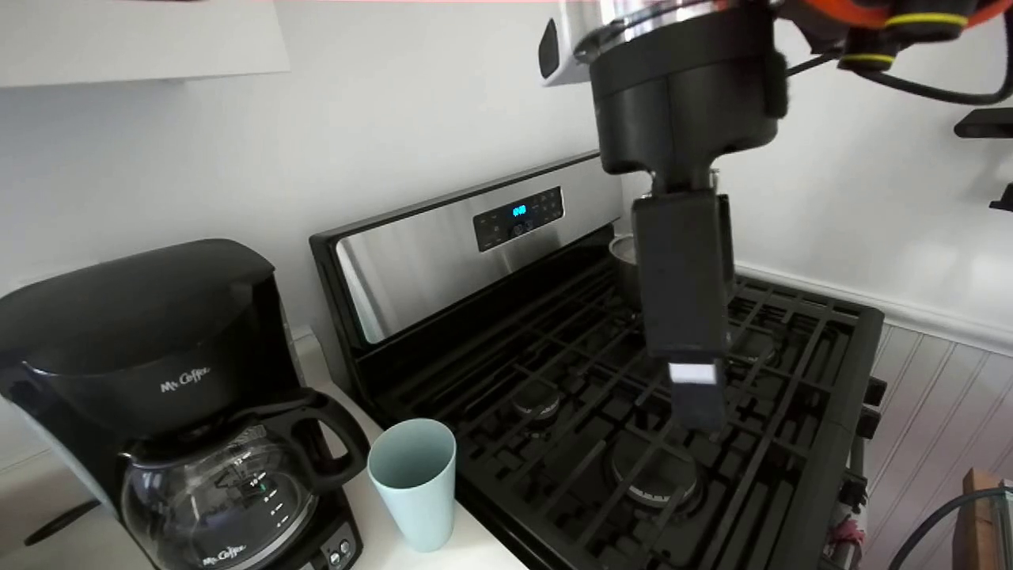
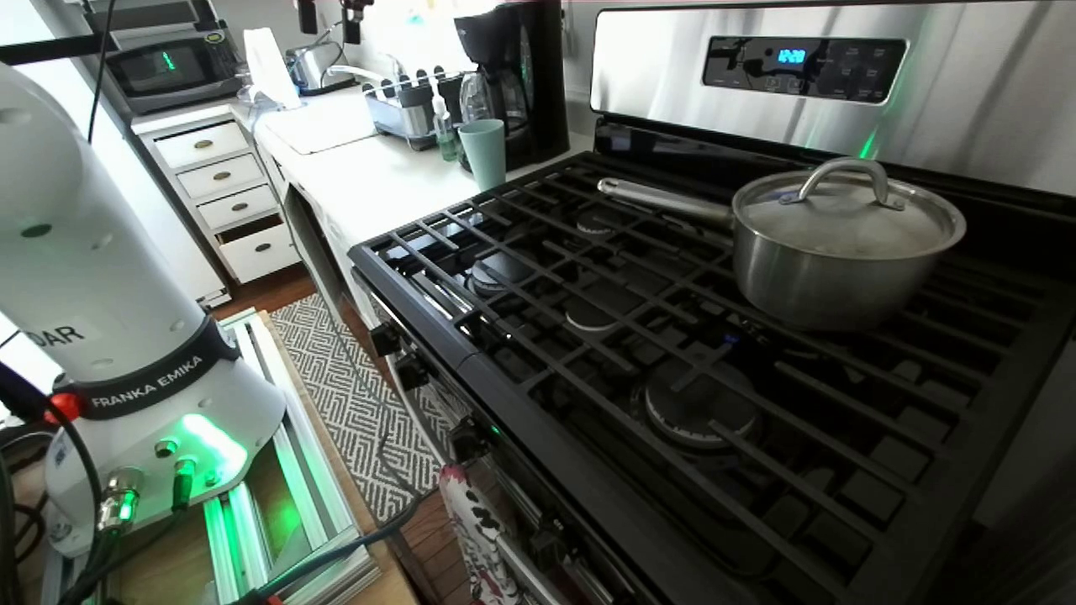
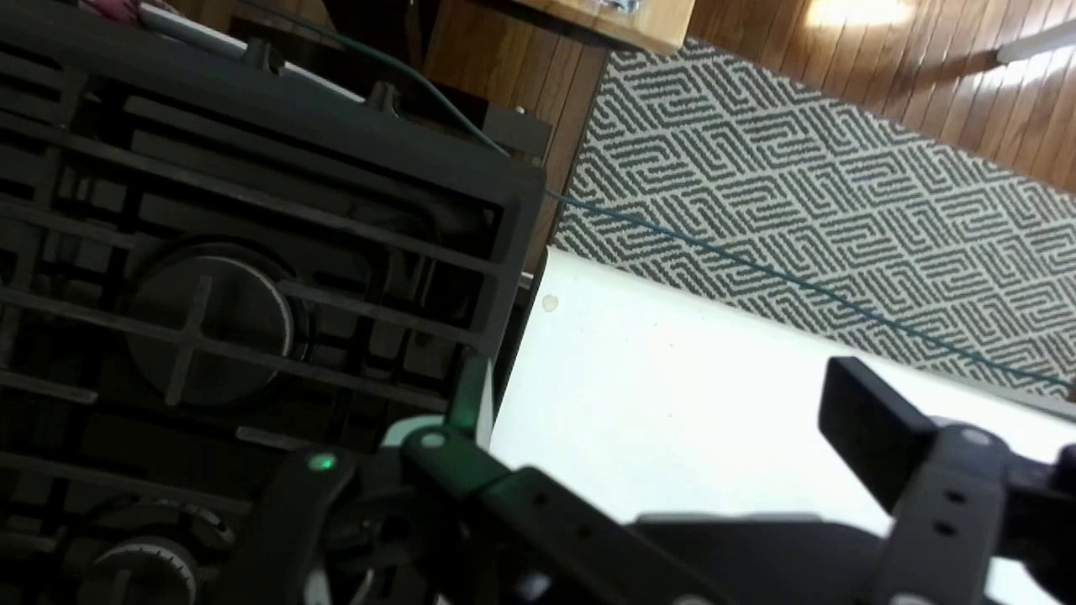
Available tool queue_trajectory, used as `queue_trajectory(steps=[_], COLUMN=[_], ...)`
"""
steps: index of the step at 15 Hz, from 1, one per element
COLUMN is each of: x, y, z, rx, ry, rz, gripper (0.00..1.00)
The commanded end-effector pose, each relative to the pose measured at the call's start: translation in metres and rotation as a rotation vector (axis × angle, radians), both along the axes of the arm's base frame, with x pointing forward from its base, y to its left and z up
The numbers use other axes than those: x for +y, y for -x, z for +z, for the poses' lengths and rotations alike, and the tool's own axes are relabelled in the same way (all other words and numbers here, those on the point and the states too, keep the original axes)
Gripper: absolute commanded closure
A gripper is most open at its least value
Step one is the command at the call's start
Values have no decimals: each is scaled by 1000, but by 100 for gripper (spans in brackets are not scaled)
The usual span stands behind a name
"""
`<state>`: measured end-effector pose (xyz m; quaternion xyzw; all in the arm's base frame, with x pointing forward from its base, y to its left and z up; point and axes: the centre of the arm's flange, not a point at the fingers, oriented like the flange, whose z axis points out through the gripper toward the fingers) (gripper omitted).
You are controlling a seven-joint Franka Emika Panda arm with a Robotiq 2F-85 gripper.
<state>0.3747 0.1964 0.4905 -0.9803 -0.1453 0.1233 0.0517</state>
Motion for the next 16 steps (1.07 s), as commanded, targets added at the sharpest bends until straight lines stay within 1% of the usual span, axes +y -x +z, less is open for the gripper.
queue_trajectory(steps=[1,2,5,7,8,10,13,15,16], x=[-12,-18,-35,-44,-47,-49,-54,-61,-64], y=[20,19,19,20,20,23,31,34,35], z=[14,22,52,73,85,109,147,169,173], rx=[-2,-29,-98,-177,-230,-333,-486,-565,-603], ry=[1,-8,-32,-56,-80,-138,-190,-252,-280], rz=[6,-33,-90,-109,-114,-87,-28,-4,11], gripper=[0,0,0,0,0,0,0,0,0])
